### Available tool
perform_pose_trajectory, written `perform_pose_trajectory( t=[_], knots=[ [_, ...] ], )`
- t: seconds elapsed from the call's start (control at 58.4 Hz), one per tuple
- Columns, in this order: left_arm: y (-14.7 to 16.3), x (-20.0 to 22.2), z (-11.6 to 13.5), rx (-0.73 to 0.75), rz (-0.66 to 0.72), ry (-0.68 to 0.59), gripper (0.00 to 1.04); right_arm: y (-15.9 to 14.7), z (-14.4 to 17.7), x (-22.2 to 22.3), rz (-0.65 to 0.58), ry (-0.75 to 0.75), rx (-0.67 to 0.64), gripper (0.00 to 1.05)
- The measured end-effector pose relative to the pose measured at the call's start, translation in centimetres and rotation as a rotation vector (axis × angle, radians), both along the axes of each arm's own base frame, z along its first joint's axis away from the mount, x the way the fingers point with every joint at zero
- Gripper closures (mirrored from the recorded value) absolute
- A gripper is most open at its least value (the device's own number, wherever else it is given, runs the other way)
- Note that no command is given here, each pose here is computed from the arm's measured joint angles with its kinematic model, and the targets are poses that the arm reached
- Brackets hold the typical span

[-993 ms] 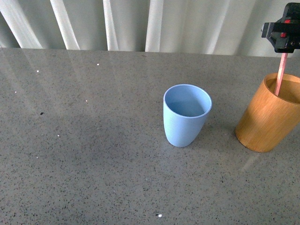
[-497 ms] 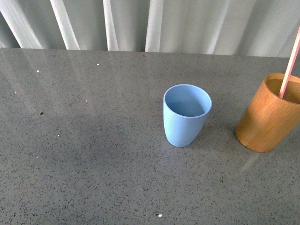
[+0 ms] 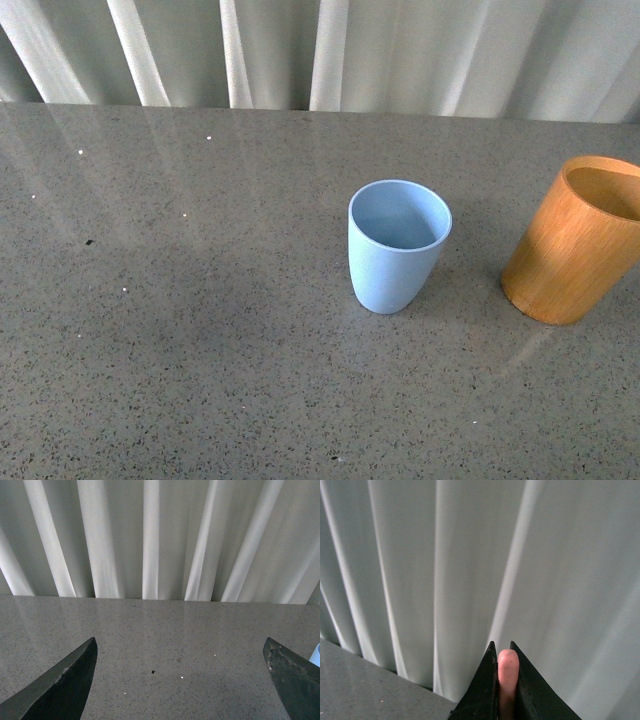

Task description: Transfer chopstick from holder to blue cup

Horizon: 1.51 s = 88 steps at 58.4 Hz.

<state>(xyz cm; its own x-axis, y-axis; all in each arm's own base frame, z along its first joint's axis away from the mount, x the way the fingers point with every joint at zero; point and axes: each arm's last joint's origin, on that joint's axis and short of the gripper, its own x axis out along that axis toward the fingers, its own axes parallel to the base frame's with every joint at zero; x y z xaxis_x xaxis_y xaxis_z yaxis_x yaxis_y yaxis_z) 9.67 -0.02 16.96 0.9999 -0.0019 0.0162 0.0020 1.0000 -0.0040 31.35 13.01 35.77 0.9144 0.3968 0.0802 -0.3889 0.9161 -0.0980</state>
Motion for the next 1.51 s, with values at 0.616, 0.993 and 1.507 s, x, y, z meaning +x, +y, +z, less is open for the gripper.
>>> perform_pose_trajectory(
  t=[0.616, 0.993, 1.507],
  knots=[
    [0.0, 0.0, 0.0, 0.0, 0.0, 0.0, 0.07, 5.4, -9.1, 0.3, 0.111, 0.2, 0.024, 1.03],
    [0.0, 0.0, 0.0, 0.0, 0.0, 0.0, 0.07, 5.7, -11.3, 0.6, 0.104, 0.239, 0.016, 1.03],
    [0.0, 0.0, 0.0, 0.0, 0.0, 0.0, 0.07, 5.3, -15.5, 1.0, 0.07, 0.302, 0.003, 1.03]
  ],
)
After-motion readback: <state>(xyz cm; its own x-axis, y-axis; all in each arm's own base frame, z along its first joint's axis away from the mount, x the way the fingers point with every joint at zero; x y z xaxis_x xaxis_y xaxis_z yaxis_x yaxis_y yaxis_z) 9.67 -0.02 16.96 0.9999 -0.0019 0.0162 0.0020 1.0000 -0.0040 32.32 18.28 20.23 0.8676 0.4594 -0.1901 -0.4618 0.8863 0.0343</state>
